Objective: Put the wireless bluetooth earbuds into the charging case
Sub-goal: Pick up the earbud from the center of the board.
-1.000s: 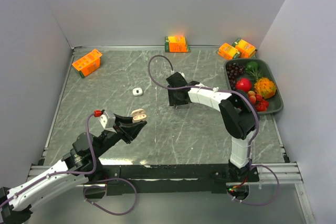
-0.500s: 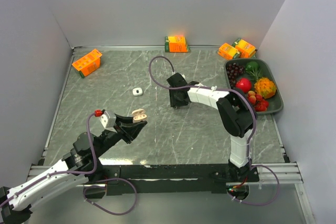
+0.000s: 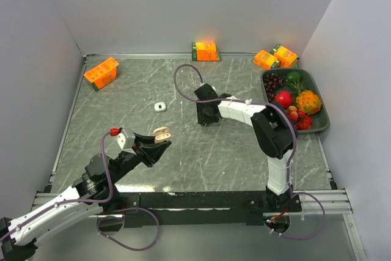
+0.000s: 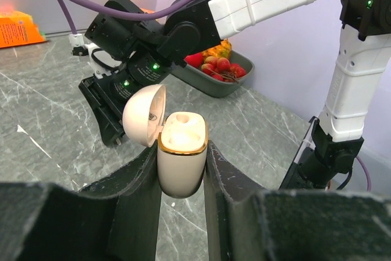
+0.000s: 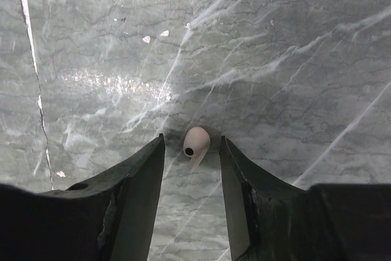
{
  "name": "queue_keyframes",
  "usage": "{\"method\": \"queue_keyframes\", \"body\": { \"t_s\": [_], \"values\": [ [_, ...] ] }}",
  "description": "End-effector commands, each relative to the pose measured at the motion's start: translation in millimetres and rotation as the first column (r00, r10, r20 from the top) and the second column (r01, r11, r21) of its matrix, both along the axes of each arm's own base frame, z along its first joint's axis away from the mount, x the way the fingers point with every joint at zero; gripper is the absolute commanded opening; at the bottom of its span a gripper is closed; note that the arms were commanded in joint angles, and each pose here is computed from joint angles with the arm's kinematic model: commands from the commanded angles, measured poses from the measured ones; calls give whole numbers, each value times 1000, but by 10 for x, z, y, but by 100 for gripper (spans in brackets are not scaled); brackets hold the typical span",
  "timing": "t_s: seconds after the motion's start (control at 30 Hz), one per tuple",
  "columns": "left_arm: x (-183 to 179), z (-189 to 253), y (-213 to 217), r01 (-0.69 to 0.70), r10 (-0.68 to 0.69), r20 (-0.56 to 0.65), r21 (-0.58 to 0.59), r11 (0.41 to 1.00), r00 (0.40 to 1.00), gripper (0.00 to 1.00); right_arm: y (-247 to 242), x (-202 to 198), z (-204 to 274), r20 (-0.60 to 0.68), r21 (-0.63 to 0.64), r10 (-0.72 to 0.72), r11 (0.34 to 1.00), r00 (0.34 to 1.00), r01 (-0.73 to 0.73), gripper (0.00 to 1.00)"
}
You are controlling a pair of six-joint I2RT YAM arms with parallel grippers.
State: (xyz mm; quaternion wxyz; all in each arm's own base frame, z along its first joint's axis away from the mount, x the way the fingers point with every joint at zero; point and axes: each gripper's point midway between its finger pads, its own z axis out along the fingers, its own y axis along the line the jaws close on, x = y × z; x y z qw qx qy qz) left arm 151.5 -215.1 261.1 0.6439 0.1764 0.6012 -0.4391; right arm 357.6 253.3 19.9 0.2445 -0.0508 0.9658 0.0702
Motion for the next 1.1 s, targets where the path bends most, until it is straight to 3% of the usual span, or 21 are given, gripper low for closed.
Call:
{"method": "queue_keyframes", "body": {
  "t_s": [0.0,0.2,0.37,0.5,0.67,0.77,0.9,1.07],
  "values": [
    [-6,135,-3,3,-2,10,-38,999,1000,1,17,154,-37,12,14,-25,1000,1000,24,47],
    [-7,135,-8,4,-4,9,-36,999,1000,1,19,119,-81,-1,21,-26,999,1000,26,24],
    [-10,131,-13,7,-7,10,-36,999,1000,1,-26,57,-13,14,34,-31,999,999,30,13],
    [-4,132,-23,7,-7,10,-38,999,1000,1,-44,55,452,116,105,-45,994,992,33,0],
    [14,153,-34,4,-3,12,-48,999,1000,1,14,-86,1105,305,227,-32,973,952,-41,0],
    [27,199,-49,2,0,25,-61,998,1000,1,106,-280,1669,486,287,-19,948,874,-139,0],
    [60,227,-117,8,-6,39,-48,999,999,1,181,-671,2525,707,331,-40,901,706,-280,0],
    [86,397,-157,11,-4,79,-84,996,997,1,141,-1123,3117,805,391,-119,844,582,-368,0]
  ]
}}
